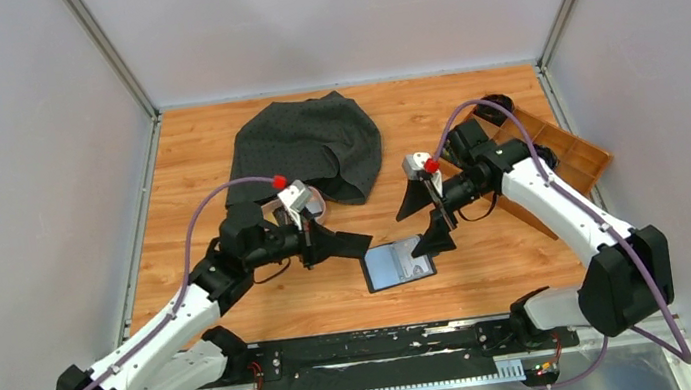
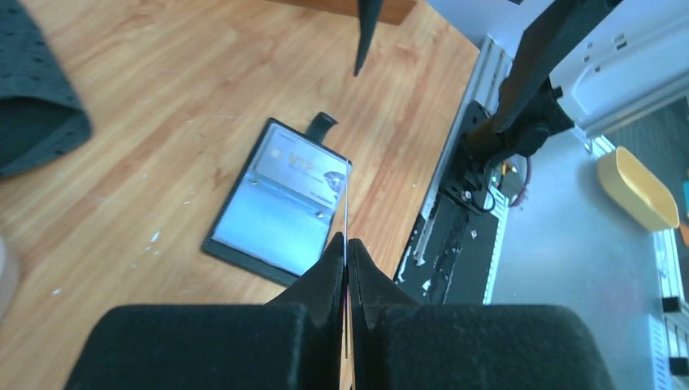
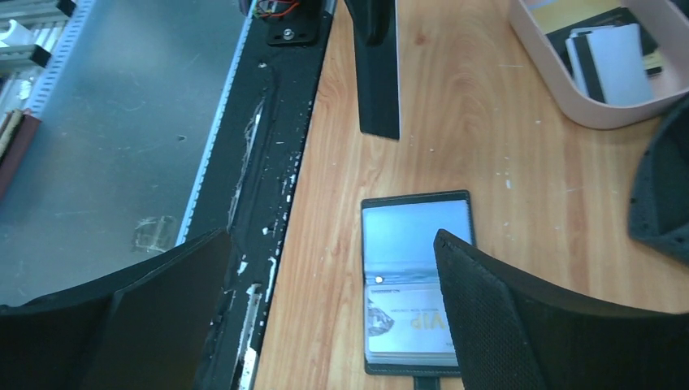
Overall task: Put the credit cards into the card holder
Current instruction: Insert the credit card into the card holder.
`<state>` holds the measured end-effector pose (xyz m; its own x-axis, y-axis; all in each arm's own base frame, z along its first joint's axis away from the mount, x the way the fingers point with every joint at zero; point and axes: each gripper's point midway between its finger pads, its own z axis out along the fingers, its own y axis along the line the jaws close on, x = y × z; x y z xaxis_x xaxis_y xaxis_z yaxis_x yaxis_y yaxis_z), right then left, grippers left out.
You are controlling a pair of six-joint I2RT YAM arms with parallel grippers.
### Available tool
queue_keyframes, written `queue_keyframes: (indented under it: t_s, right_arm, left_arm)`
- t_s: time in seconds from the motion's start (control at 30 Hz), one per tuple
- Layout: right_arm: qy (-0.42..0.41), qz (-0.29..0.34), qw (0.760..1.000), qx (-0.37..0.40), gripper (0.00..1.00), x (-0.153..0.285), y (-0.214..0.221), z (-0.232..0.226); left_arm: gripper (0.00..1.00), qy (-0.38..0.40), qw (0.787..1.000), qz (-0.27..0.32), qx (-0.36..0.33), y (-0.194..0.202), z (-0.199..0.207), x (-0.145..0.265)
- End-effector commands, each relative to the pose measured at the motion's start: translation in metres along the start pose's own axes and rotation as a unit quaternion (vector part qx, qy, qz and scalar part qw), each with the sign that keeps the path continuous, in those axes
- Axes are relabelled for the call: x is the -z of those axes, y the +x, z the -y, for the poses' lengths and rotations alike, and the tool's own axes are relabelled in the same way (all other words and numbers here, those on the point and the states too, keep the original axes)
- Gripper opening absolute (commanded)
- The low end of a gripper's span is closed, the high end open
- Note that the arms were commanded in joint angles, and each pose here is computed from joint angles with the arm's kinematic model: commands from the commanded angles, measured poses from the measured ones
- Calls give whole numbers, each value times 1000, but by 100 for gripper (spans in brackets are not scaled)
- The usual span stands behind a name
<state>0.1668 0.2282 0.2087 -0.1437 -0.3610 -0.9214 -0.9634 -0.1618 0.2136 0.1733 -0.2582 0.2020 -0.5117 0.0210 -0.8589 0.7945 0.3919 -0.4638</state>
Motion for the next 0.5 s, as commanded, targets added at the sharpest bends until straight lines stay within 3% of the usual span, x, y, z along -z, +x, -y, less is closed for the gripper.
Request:
queue_keyframes:
  t_s: [0.0, 0.47]
  right_arm:
    - [-30, 34, 999, -3, 100, -5, 4, -12]
    - [-65, -41, 997, -31, 77, -43, 40, -6]
  left_arm:
    - [0, 7, 999, -8, -45, 10, 8, -21]
    - [0, 43, 995, -53, -76, 28, 38, -64]
